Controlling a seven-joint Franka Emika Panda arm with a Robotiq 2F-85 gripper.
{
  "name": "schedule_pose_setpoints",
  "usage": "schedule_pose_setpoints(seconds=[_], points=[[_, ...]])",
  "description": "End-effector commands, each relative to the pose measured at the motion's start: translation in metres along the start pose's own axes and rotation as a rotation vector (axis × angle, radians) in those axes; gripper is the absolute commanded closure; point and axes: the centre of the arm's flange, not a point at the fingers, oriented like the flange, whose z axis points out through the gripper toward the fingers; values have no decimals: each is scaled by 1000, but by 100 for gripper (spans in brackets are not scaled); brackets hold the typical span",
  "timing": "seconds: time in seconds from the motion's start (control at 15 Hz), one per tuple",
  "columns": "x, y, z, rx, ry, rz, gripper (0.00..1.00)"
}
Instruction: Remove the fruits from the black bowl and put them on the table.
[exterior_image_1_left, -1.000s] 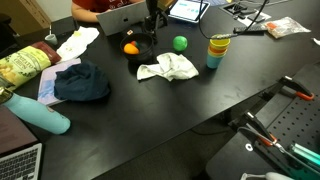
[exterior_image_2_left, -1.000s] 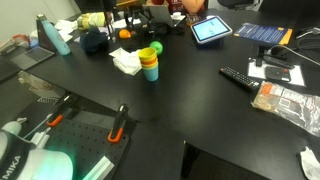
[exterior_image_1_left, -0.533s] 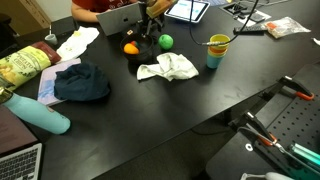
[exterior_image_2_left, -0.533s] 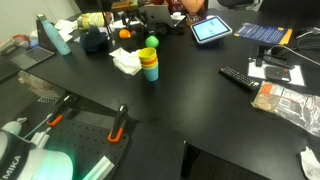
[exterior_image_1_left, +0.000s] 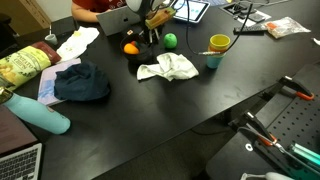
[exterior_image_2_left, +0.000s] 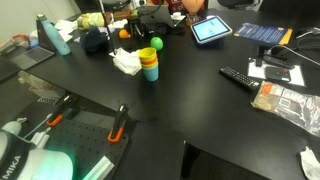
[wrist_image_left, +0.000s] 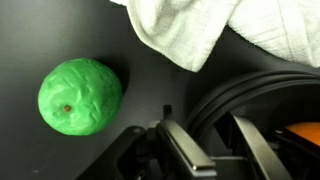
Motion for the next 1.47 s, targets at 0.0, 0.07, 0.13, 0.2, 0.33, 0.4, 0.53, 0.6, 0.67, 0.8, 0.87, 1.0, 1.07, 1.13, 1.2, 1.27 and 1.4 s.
schedule_pose_setpoints(seconds=[0.0, 0.07, 0.13, 0.2, 0.33, 0.4, 0.53, 0.6, 0.67, 0.8, 0.87, 1.0, 1.07, 1.13, 1.2, 1.27, 1.4], points=[[14, 0, 1, 17, -3, 23, 82], [13, 1, 2, 16, -8, 27, 89], [12, 3, 2, 9, -7, 33, 95], [9, 7, 2, -2, -14, 37, 95], [6, 15, 3, -24, -24, 44, 93], [4, 21, 6, -36, -29, 53, 93], [2, 34, 11, -47, -43, 74, 93], [1, 41, 14, -57, -47, 83, 93], [1, 47, 16, -63, -50, 95, 93], [1, 59, 20, -76, -61, 111, 93], [-1, 65, 22, -82, -70, 121, 93], [-7, 73, 22, -92, -89, 133, 93], [-12, 76, 22, -99, -100, 138, 93], [-16, 79, 21, -107, -111, 145, 93], [-22, 81, 22, -116, -125, 147, 93], [-27, 82, 22, -122, -136, 150, 93], [-39, 80, 22, -120, -134, 157, 93]])
